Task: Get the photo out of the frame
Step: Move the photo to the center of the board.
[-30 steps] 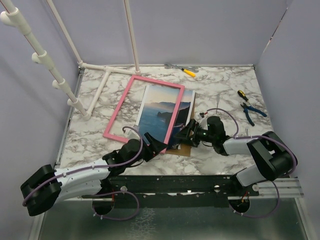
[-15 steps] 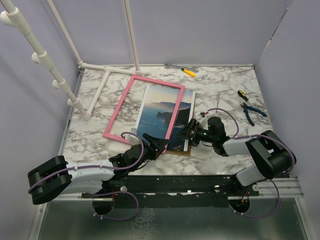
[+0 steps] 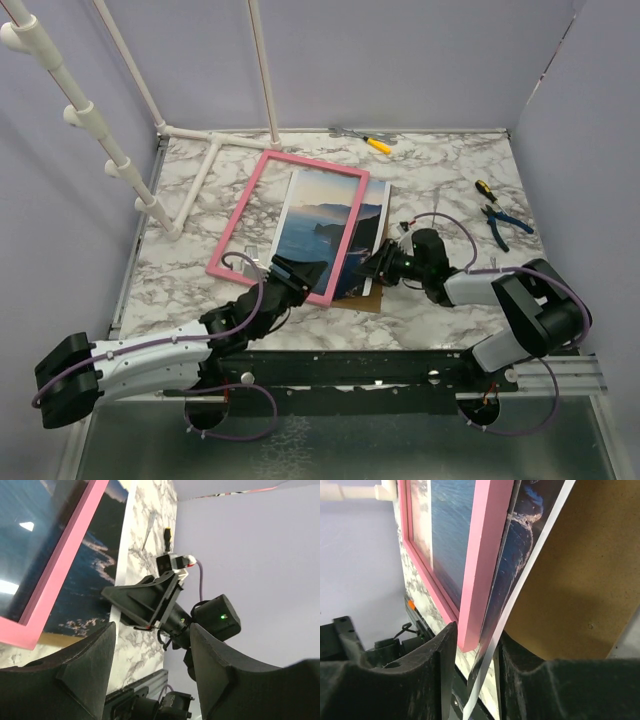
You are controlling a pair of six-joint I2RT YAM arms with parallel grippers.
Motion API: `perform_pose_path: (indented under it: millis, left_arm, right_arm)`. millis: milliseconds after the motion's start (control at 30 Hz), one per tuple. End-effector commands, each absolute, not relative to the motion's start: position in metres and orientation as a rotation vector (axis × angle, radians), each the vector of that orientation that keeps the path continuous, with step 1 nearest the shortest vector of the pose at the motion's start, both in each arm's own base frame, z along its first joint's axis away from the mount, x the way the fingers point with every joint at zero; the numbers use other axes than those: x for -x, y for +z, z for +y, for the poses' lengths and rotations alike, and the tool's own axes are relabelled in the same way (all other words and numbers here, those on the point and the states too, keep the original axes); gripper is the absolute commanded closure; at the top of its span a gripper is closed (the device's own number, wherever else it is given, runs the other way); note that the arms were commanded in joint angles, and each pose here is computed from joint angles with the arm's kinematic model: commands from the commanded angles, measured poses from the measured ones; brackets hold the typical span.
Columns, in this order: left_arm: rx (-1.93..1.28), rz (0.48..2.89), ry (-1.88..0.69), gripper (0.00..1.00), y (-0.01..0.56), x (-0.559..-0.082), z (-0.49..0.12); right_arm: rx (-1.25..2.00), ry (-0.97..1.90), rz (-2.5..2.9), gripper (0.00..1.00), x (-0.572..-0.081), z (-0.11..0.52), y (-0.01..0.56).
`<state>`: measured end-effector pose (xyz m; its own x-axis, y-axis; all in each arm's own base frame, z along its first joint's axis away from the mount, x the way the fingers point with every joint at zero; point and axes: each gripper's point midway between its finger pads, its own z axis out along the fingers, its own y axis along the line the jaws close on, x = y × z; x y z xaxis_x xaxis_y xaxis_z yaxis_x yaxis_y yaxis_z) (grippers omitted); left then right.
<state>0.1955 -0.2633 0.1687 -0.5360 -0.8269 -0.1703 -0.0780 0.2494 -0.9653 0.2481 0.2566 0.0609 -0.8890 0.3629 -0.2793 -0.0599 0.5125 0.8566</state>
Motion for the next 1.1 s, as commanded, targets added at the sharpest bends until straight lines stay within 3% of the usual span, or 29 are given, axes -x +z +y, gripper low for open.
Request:
perform_pose_path:
  millis: [0,533,567,633,667,1067]
  left_arm:
    - [0.712,1.878,-1.07,0.38,0.166,-0.203,-0.24]
    - [0.595,2.007,-0.964,0.38,0.144,-0.206,-0.242]
    - [0.589,2.014,-0.956,0.38,0.142,-0.206,-0.241]
    - [0.571,2.034,-0.929,0.38,0.14,-0.207,-0.24]
    - [0.56,2.045,-0.913,0.38,0.139,-0.208,-0.239]
    - [0.489,2.101,-0.83,0.37,0.135,-0.219,-0.232]
  right_arm:
    - [-0.272,1.347,2.355,0.63,-0.253,0.261,0.057]
    - [-0.437,1.389,2.455,0.64,-0.261,0.262,0.033]
    - [-0.436,1.396,2.454,0.7,-0.263,0.263,0.033]
    - [-0.411,1.413,2.451,0.95,-0.265,0.266,0.034]
    - [-0.391,1.42,2.449,0.99,-0.266,0.268,0.035]
    - [-0.316,1.48,2.29,1.0,-0.265,0.255,0.071]
